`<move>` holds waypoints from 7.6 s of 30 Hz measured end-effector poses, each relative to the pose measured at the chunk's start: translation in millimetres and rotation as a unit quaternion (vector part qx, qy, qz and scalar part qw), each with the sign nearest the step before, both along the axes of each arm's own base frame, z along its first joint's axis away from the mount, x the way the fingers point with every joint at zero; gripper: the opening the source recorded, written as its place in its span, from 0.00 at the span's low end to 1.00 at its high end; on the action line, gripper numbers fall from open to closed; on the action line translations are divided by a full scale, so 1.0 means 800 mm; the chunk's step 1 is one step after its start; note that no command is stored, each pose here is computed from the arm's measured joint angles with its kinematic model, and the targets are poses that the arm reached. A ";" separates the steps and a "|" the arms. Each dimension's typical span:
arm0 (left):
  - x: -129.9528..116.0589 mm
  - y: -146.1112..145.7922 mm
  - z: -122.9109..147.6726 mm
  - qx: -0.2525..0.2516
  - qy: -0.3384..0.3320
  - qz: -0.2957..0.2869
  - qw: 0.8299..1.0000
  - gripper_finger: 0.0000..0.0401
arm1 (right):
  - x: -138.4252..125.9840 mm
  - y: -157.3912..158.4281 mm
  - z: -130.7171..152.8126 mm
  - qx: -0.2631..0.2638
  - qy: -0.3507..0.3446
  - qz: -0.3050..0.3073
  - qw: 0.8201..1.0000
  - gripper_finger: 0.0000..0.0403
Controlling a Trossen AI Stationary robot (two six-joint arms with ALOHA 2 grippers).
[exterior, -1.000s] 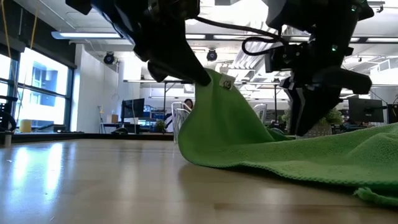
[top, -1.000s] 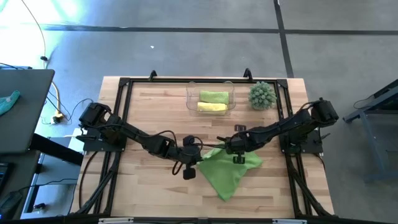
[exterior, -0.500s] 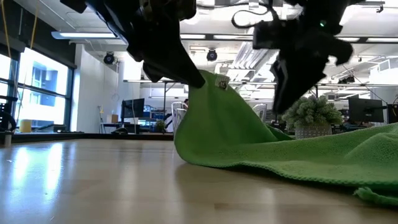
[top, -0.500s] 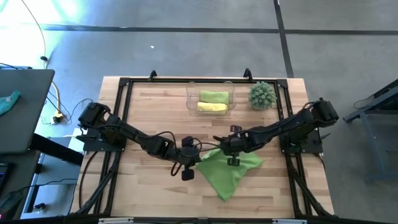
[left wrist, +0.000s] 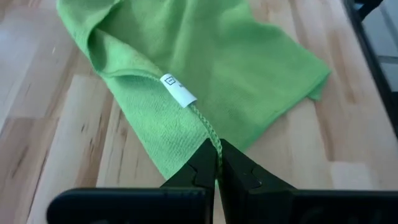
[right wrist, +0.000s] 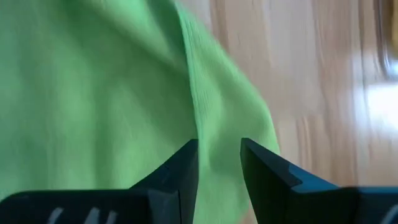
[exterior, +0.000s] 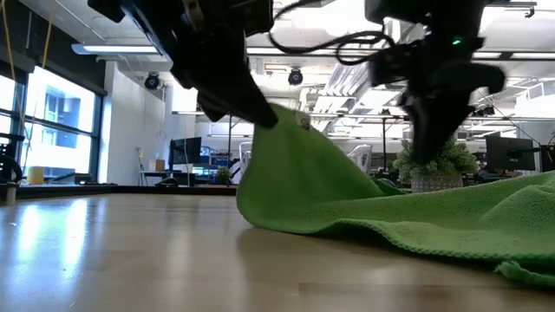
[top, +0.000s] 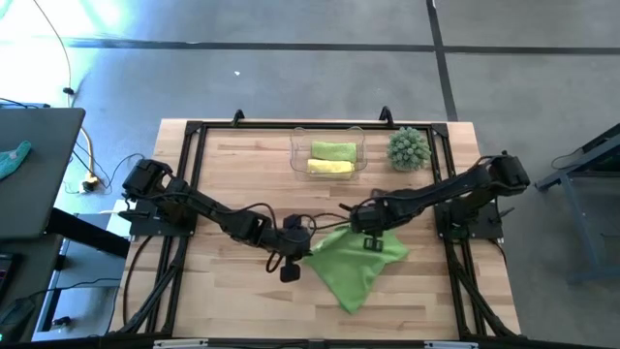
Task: Roll microfiber towels into tight, uniform cylinder then place into a basket
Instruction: Fold the green microfiber towel
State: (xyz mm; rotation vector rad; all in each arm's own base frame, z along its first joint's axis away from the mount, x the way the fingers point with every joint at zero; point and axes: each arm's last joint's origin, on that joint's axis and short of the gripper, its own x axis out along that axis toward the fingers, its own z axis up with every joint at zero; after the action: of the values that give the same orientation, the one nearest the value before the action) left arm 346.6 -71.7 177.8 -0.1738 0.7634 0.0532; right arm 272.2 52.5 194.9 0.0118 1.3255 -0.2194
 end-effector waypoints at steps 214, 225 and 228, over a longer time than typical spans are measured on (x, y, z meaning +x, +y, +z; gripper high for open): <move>-0.166 0.076 0.238 0.416 -0.164 0.152 0.882 0.00 | -0.005 -0.017 0.247 -0.386 -0.238 0.049 0.890 0.00; -0.169 0.066 0.252 0.419 -0.209 0.136 0.873 0.00 | -0.009 0.010 0.258 -0.432 -0.249 0.068 0.864 0.00; -0.171 0.060 0.257 0.387 -0.250 0.100 0.882 0.00 | -0.012 0.021 0.272 -0.393 -0.284 0.098 0.869 0.00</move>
State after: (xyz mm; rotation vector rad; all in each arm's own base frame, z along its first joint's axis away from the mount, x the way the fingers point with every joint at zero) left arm 209.9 -23.5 383.1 0.4880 0.1612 0.4862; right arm 262.6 69.5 412.8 -0.7008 0.5683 -0.5262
